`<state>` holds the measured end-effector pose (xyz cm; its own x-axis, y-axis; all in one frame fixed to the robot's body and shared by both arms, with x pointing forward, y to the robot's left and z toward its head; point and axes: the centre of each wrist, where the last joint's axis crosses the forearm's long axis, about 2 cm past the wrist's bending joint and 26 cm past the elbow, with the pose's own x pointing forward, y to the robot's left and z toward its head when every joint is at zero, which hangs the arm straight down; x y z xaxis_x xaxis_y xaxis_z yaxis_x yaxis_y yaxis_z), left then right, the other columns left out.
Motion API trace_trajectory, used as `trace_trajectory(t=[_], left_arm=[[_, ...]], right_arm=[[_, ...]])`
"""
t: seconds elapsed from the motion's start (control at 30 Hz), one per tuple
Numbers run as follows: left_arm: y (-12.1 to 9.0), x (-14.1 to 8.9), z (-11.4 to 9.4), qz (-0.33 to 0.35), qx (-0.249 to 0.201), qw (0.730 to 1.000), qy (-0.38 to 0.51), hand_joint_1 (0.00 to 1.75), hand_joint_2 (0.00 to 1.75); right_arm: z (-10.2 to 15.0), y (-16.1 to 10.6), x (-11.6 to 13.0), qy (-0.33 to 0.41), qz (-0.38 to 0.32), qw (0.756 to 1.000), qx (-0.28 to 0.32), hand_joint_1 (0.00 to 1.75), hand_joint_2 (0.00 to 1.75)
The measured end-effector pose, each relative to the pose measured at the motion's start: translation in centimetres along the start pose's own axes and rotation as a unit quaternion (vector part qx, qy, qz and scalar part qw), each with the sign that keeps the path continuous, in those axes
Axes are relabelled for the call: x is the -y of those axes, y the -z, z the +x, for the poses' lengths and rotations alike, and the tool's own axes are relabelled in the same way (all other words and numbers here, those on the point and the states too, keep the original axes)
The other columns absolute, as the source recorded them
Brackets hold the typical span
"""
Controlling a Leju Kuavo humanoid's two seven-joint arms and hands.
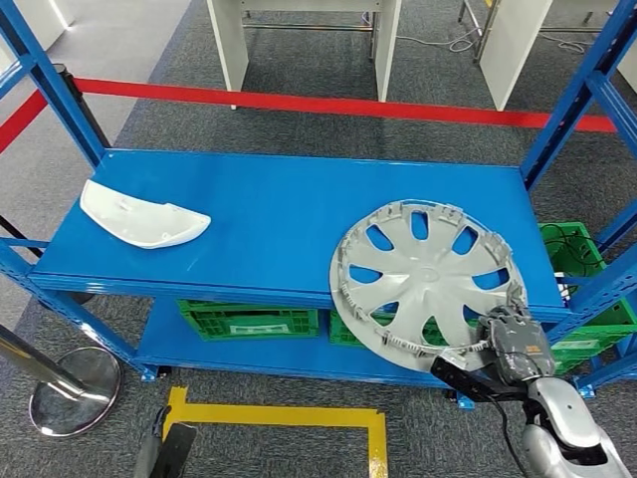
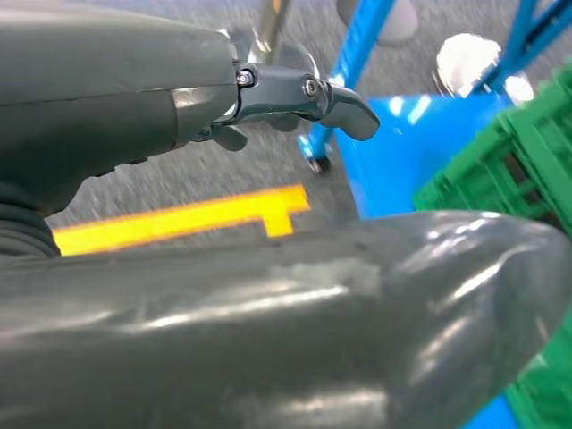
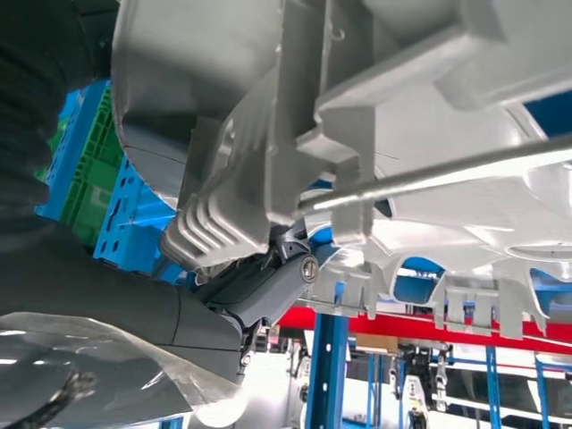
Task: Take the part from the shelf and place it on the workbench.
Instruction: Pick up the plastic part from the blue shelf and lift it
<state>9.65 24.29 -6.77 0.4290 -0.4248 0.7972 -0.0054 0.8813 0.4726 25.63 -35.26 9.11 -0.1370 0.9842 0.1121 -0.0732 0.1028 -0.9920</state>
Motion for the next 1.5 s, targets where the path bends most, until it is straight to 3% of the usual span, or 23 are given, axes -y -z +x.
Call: trace_trajectory(t=[0.07, 0.4, 0.73, 1.5], left_arm=[[-0.1, 0.0, 0.0, -0.011, 0.012, 1.0, -0.022, 0.0, 1.75], [-0.2, -0.5, 0.0, -0.025, 0.035, 0.998, -0.047, 0.0, 1.75], [-0.3, -0.7, 0.0, -0.023, 0.029, 0.998, -0.044, 0.0, 1.75], [-0.5, -1.0, -0.4, 0.011, 0.026, 0.999, -0.022, 0.0, 1.75]], right_arm=[[0.0, -0.2, 0.3, -0.005, -0.014, 1.0, -0.002, 1.75, 1.75], [-0.2, -0.4, 1.9, -0.063, -0.078, 0.995, -0.011, 1.75, 1.75], [0.4, -0.3, 2.9, -0.112, -0.121, 0.986, -0.006, 1.75, 1.75], [2.7, -0.1, 5.6, -0.178, -0.306, 0.935, 0.016, 1.75, 1.75]])
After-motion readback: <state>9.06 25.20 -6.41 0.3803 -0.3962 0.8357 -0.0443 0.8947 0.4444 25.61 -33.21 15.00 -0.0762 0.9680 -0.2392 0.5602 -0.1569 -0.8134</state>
